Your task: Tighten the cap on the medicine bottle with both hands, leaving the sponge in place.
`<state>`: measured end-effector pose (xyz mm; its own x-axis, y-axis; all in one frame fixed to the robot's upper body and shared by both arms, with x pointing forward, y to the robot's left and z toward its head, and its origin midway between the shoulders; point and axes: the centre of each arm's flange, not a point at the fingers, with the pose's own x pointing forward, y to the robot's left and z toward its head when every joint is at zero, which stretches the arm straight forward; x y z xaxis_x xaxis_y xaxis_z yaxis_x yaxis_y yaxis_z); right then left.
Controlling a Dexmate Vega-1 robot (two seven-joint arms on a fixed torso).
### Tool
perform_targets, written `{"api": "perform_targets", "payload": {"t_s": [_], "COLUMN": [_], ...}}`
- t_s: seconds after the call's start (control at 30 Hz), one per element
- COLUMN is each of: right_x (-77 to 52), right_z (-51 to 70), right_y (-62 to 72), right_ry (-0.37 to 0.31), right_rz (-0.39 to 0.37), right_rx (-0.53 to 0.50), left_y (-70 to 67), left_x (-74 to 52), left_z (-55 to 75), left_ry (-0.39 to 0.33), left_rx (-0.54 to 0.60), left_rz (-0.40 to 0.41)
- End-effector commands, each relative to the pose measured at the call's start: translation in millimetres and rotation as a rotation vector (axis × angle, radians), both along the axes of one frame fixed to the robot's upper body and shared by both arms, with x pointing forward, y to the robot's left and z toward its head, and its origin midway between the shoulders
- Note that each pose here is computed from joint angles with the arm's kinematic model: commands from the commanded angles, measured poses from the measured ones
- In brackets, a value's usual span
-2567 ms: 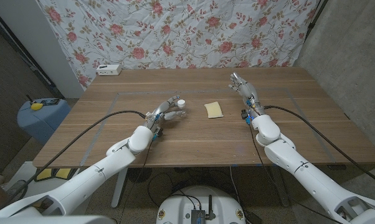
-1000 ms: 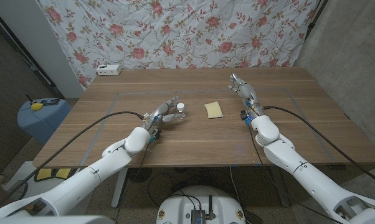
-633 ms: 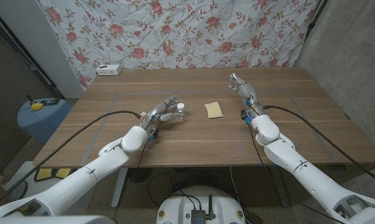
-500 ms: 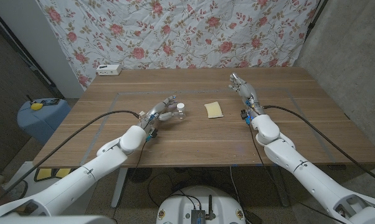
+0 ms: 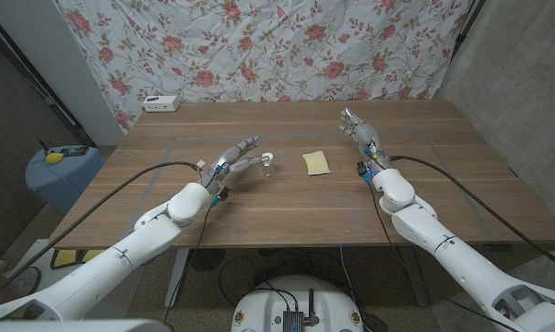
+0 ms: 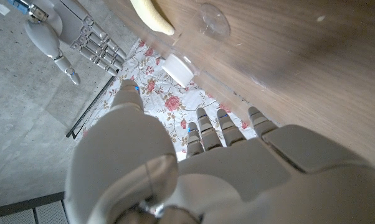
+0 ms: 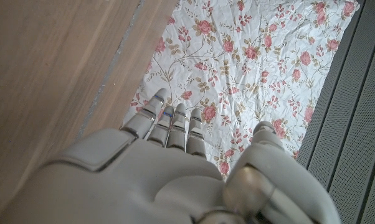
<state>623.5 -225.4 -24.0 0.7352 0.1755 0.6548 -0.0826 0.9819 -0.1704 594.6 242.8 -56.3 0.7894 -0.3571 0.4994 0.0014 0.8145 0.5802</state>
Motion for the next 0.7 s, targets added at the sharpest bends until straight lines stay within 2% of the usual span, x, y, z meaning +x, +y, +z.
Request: {"api": "perform_targets", "payload": {"t_s": [0.03,0.5,0.7], "right_x": [4.1,4.0,7.1], "right_z": [0.6,2.6,-0.9], "right_y": [-5.1,-14.9,-21.2], "right_ry": [0.005,0.017,0.02], "right_rz": [0.028,0.033,0.049], "right_rx": [0.023,0.053,0.081], "left_y": [4.7,7.9,8.8], "left_x": [-5.4,5.9,13.9], "left_z": [10.4,21.4,21.5], "left_ry": [-0.024,-0.067,-0.065], "left_rx": [-0.101,-0.167,-0.198], "left_rz": [-0.042,-0.082,-0.1]}}
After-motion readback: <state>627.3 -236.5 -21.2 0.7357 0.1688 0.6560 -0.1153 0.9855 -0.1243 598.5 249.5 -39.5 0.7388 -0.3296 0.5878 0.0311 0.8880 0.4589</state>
